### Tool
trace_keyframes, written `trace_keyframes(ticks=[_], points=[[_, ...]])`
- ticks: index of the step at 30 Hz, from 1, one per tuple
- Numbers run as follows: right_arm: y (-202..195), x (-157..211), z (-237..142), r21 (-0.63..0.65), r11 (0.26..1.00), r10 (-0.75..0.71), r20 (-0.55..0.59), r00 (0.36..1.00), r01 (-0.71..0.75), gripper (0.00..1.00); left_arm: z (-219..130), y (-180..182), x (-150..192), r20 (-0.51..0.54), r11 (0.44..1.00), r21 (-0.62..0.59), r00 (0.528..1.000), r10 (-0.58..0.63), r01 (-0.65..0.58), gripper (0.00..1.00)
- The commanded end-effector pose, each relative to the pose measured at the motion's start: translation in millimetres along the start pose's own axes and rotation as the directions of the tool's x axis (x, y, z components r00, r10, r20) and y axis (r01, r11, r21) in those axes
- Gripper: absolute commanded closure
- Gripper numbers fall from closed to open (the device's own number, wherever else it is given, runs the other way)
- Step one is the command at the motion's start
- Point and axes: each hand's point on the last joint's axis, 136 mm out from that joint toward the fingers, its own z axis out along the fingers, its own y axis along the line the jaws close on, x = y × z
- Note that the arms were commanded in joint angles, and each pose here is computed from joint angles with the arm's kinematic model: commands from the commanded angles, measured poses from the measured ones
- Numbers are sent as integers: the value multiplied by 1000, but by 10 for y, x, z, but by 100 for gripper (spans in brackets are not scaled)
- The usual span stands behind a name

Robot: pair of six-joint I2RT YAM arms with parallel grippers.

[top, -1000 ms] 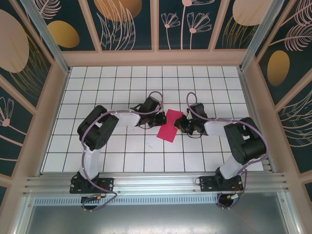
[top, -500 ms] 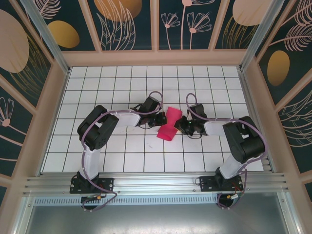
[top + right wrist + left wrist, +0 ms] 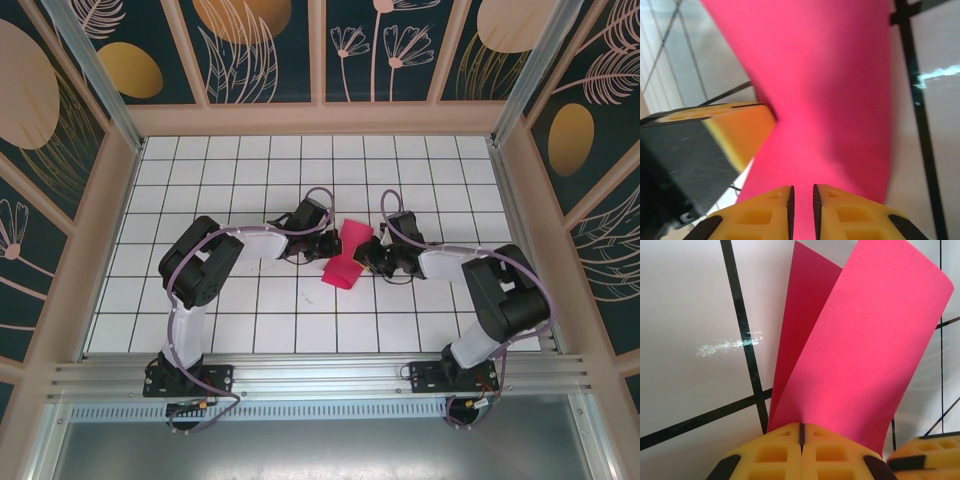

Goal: Fold a paper plane with a square sheet of paper (pick it up from the middle)
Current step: Fold the square sheet of paper in half at the center of the table.

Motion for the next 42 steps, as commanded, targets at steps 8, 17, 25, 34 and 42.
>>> trace_keyframes(ticks=[8, 17, 25, 34, 42], points=[[-169, 83, 9, 75, 997, 12, -18, 1000, -11, 79, 90, 381, 296, -84, 992, -124, 996, -24, 13, 97], [140, 217, -15, -13, 1000, -28, -33, 999, 28, 79, 99, 384, 307, -87, 992, -122, 996, -25, 14, 97], [-268, 338, 124, 83, 996, 15, -61, 998, -10, 79, 103, 387, 312, -90, 992, -122, 996, -23, 12, 97], [50, 287, -66, 5, 1000, -31, -35, 999, 31, 79, 98, 386, 314, -91, 992, -123, 996, -21, 10, 97], [-9, 461, 8, -12, 1000, -1, -75, 997, 0, 79, 107, 380, 308, -91, 993, -119, 996, -23, 12, 97]])
